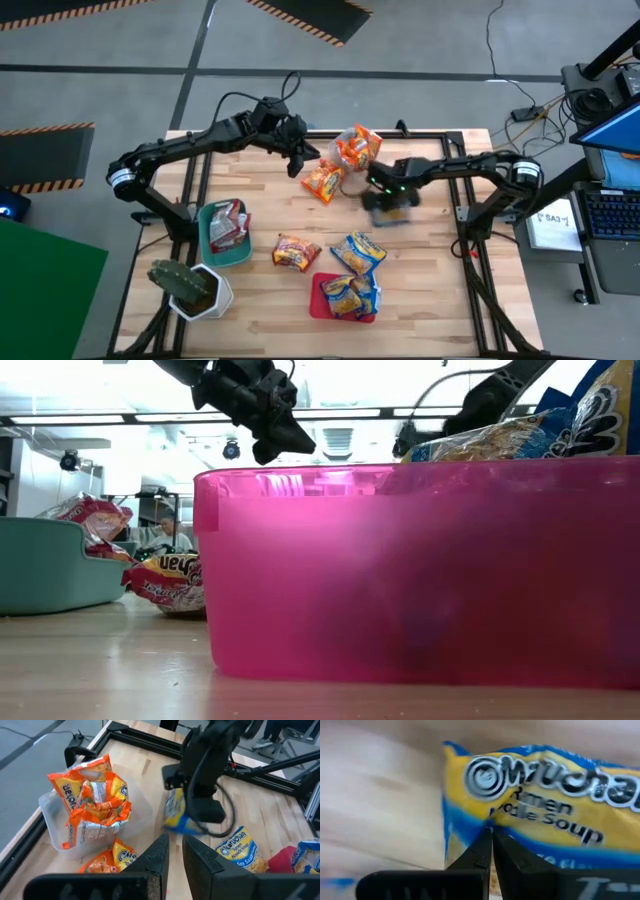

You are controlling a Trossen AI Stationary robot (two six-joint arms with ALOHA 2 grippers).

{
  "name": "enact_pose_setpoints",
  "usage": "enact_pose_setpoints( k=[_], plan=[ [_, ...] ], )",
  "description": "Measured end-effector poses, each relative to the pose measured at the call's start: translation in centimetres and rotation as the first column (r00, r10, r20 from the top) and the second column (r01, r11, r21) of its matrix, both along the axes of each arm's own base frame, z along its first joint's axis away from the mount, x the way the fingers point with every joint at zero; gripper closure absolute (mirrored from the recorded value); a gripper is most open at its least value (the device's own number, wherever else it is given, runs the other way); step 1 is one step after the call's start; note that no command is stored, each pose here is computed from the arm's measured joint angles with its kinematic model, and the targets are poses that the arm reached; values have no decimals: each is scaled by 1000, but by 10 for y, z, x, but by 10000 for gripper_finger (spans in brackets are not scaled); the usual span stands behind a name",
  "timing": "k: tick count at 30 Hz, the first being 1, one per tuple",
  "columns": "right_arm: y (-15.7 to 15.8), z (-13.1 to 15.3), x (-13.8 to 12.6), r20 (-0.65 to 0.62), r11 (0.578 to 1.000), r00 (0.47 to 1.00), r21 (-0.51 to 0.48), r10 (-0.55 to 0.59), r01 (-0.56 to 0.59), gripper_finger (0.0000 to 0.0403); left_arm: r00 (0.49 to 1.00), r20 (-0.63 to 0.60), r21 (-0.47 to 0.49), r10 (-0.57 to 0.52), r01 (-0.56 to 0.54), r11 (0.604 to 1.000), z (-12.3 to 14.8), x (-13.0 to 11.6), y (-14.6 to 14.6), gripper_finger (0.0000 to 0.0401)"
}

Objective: Sort Maruchan noodles
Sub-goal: Put the top blue noodle pack into the red bin

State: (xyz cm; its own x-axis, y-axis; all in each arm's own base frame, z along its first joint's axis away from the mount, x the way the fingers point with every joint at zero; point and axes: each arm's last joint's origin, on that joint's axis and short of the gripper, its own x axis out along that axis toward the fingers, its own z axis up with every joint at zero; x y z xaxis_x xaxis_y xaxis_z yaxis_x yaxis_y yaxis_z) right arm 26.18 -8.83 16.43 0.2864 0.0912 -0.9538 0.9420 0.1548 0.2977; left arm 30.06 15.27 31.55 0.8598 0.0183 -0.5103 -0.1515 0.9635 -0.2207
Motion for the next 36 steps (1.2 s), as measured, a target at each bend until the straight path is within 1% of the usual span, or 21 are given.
enact_pose_setpoints(
  k=[3, 5, 7, 10, 13, 15, 18, 21, 25, 28, 31, 34, 36],
  plan=[
    [-9, 19, 24, 205, 997, 979, -72, 3, 12, 394, 1000, -12, -17, 6, -7, 1000, -1, -1, 0, 365],
    [-13, 35, 34, 278, 995, 960, -104, 18, 11, 394, 1000, -21, -25, 8, -8, 1000, -2, -1, -1, 365],
    [-17, 51, 42, 321, 990, 945, -144, 59, -13, 394, 999, -32, -31, 8, -9, 999, -3, -2, -1, 365],
    [-20, 74, 48, 323, 978, 936, -194, 141, -81, 394, 999, -43, -37, 7, -9, 999, -4, -2, -1, 365],
    [-22, 90, 46, 272, 961, 936, -222, 222, -163, 394, 999, -51, -42, 7, -10, 999, -5, -3, -2, 365],
    [-23, 95, 42, 233, 951, 937, -227, 260, -208, 394, 999, -51, -45, 10, -12, 999, -4, -3, -2, 365],
    [-25, 95, 35, 179, 940, 937, -223, 299, -257, 394, 999, -51, -45, 10, -12, 999, -4, -3, -2, 365],
    [-26, 90, 27, 147, 931, 933, -221, 327, -291, 394, 999, -47, -44, 11, -13, 999, -4, -3, -1, 365],
    [-27, 77, 14, 113, 933, 939, -200, 324, -298, 394, 999, -30, -43, 17, -18, 999, -3, -2, -1, 365],
    [-26, 67, -2, 98, 940, 947, -189, 305, -284, 394, 1000, -16, -47, 24, -25, 999, -3, 1, 1, 365],
    [-25, 59, -20, 122, 940, 947, -215, 296, -266, 394, 1000, -10, -48, 24, -25, 999, -8, 6, 3, 365],
    [-25, 51, -33, 193, 934, 936, -265, 294, -239, 394, 1000, -18, -51, 20, -21, 998, -17, 14, 5, 365],
    [-25, 44, -42, 230, 950, 946, -264, 231, -168, 394, 1000, -26, -54, 17, -18, 998, -25, 20, 8, 365]
  ],
)
